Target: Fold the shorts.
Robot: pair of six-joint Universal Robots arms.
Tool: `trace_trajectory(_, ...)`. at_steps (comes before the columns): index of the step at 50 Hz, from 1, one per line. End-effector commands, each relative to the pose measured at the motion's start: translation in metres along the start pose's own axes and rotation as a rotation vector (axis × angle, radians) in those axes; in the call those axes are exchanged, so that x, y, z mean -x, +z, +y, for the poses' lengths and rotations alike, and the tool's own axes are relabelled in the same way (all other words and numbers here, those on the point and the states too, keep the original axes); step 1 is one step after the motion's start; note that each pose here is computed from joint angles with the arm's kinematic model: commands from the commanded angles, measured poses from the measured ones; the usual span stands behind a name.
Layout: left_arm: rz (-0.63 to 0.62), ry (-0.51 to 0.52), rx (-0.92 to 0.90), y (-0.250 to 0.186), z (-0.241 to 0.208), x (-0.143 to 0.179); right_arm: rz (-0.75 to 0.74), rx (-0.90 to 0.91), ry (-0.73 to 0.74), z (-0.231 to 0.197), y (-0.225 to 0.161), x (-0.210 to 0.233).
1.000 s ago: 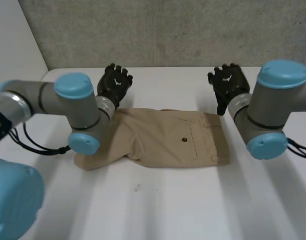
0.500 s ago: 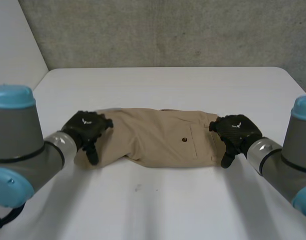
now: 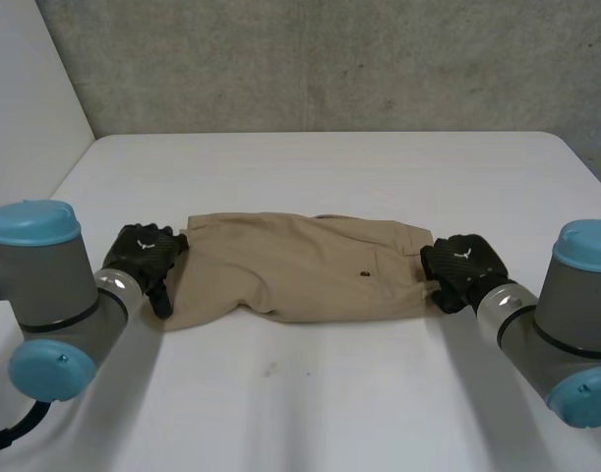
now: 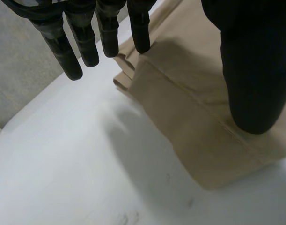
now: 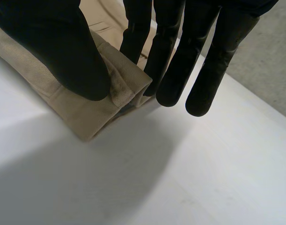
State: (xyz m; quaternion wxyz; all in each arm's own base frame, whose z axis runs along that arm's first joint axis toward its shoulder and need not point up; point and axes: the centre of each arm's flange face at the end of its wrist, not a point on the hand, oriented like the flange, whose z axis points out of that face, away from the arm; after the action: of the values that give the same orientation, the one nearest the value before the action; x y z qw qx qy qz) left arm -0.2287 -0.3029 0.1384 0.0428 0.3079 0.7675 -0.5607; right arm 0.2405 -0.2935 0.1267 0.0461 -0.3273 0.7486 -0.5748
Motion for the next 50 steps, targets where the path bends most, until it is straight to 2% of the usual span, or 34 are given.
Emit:
trace_trajectory(1,0.007,0.0,-0.055,-0.034,-0.032,0.006,0.037,-0.016,-0.007,-0.009,-0.001,-0.015)
trace_trajectory(6,0.008,0.006,-0.134,-0.065,-0.064,0.009,0.067,-0.012,-0.058,-0.019,-0.01,-0.031)
trace_trajectory(13,0.035,0.003,-0.198,-0.092,-0.085,0.015,0.138,0.067,-0.16,-0.012,-0.015,-0.068)
trace_trajectory(17,0.044,-0.008,-0.196,-0.095,-0.085,0.016,0.177,0.13,-0.279,-0.011,-0.019,-0.091)
trace_trajectory(23,0.059,-0.031,-0.201,-0.095,-0.086,0.012,0.184,0.071,-0.378,-0.039,-0.021,-0.091)
trace_trajectory(30,0.055,-0.079,-0.229,-0.084,-0.095,0.014,0.028,-0.181,-0.452,-0.105,-0.026,-0.01)
trace_trajectory(32,0.054,-0.112,-0.247,-0.081,-0.102,0.015,-0.022,-0.219,-0.468,-0.111,-0.027,0.012)
trace_trajectory(36,0.064,-0.189,-0.29,-0.081,-0.116,0.015,-0.22,-0.342,-0.519,-0.123,-0.042,0.086)
trace_trajectory(37,0.067,-0.206,-0.297,-0.082,-0.118,0.015,-0.31,-0.38,-0.53,-0.123,-0.051,0.113)
trace_trajectory(41,0.07,-0.291,-0.32,-0.081,-0.125,0.019,-0.492,-0.415,-0.539,-0.109,-0.063,0.153)
trace_trajectory(45,0.073,-0.336,-0.342,-0.08,-0.13,0.021,-0.603,-0.399,-0.532,-0.091,-0.063,0.17)
trace_trajectory(50,0.071,-0.344,-0.355,-0.075,-0.132,0.02,-0.595,-0.39,-0.472,-0.097,-0.061,0.165)
